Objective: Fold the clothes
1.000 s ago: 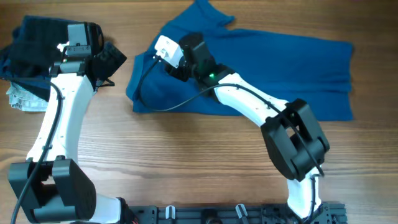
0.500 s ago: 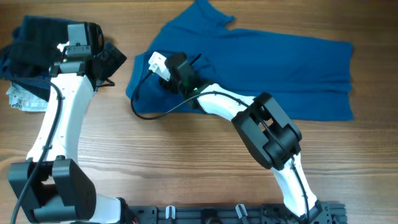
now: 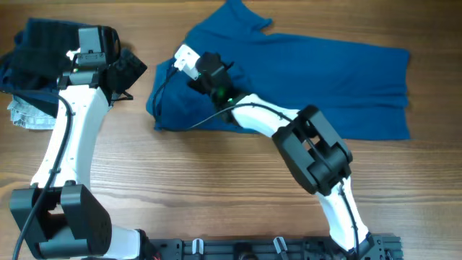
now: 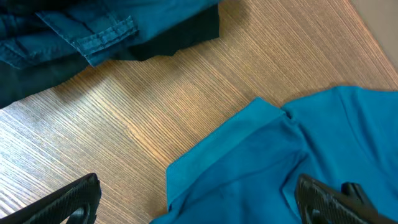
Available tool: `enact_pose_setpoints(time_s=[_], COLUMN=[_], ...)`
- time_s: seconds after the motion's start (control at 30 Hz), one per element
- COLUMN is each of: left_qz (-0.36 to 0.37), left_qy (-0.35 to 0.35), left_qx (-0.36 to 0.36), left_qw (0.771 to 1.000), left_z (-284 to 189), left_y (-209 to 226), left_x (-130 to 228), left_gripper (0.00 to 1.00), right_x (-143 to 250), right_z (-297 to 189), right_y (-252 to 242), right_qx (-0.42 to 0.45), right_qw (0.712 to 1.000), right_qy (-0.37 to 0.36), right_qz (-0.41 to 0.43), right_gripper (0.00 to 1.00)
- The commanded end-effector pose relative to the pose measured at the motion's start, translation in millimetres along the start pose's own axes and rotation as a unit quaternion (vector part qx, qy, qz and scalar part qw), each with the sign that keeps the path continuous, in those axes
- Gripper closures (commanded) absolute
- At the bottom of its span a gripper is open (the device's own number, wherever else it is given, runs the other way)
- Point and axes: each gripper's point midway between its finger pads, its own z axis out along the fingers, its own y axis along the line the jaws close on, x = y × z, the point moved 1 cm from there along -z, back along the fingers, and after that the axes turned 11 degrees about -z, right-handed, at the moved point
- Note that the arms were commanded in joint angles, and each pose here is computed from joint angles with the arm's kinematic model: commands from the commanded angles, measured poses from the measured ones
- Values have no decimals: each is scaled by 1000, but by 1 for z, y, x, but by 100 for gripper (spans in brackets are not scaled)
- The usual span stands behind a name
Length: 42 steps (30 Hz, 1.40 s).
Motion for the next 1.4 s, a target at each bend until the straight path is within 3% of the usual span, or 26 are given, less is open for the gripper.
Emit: enact_pose_setpoints(time_s=[0.0,0.07,0.2,0.37,0.4,0.5,0.53,0.57,0.6,0.7,0.73,0.8,0.93,1.2,1.33,1.37], left_qz=[-2,-2,-2,-5,-8,-8,12,20,44,189,252,343,352,534,551,576], left_qy=[-6,-6,-6,-7,-20,-41,2,24,43,62,68,77,96,65,45,42], left_qx=[5,5,5,7,27,77,116,127,131,137,141,147,134,156,159,157], left_qw=[1000,1000,1000,1000,999,996,993,991,989,970,955,925,922,829,818,801], left_z=[-3,-3,-3,-3,-4,-7,-9,-6,0,16,20,26,43,88,98,100], left_y=[-2,-2,-2,-3,-12,-35,-49,-56,-64,-82,-87,-93,-89,-98,-103,-102], left_x=[-5,-5,-5,-5,-11,-23,-7,4,22,66,84,111,124,139,136,137], left_gripper=[0,0,0,0,0,4,35,48,50,40,32,37,38,49,48,47], right_x=[14,13,7,65,90,167,195,214,232,255,259,262,262,262,262,262], right_z=[8,-4,-51,-153,-175,-220,-238,-250,-264,-281,-284,-286,-286,-286,-286,-286], right_y=[-9,-13,-54,-164,-188,-223,-233,-242,-250,-263,-266,-269,-269,-269,-268,-269], right_qx=[-9,-9,-10,51,71,104,115,127,139,156,161,166,165,165,165,165], right_qw=[1000,999,977,925,909,861,839,824,810,790,787,785,786,786,785,786], right_qy=[7,52,134,239,267,351,381,396,409,418,419,418,417,417,418,417], right_qz=[9,13,168,292,312,353,371,384,398,420,424,426,426,426,426,426], right_gripper=[96,96,95,92,79,50,35,23,1,1,1,1,1,1,1,0])
